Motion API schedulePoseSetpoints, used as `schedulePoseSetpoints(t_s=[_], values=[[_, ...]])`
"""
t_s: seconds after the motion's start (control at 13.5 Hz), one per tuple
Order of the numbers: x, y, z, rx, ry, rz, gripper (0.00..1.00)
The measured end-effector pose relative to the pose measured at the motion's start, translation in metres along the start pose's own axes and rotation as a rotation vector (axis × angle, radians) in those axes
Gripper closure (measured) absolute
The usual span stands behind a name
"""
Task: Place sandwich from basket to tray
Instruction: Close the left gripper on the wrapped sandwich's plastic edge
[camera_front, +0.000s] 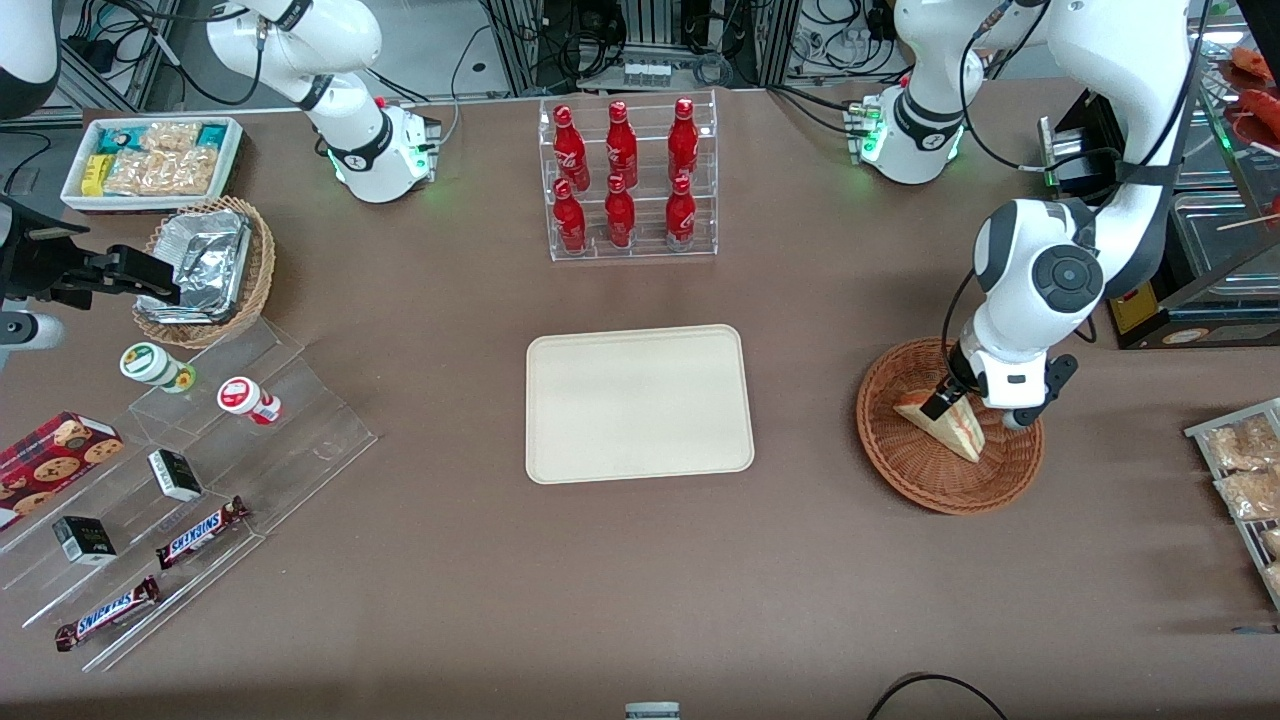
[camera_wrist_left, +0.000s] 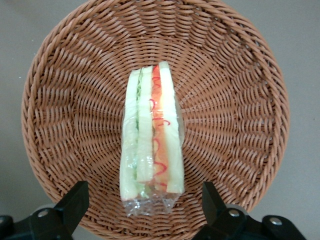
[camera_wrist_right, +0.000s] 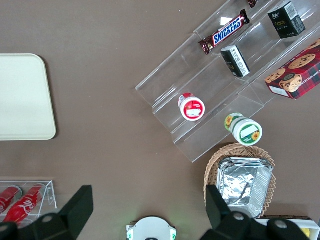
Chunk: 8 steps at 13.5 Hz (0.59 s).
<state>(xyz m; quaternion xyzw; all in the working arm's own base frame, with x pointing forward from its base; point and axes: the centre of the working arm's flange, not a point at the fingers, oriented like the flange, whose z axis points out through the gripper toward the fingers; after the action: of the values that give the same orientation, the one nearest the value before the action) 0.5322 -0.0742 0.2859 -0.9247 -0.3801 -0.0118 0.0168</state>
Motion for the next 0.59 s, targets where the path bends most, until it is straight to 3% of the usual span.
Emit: schedulePoseSetpoints(t_s=[0.3,0.59], values=[[0.012,-0.012,0.004,-0.001,0.003,-0.033,0.00],[0.014,-0.010,0.022,-0.033,0.017,-0.038,0.00]])
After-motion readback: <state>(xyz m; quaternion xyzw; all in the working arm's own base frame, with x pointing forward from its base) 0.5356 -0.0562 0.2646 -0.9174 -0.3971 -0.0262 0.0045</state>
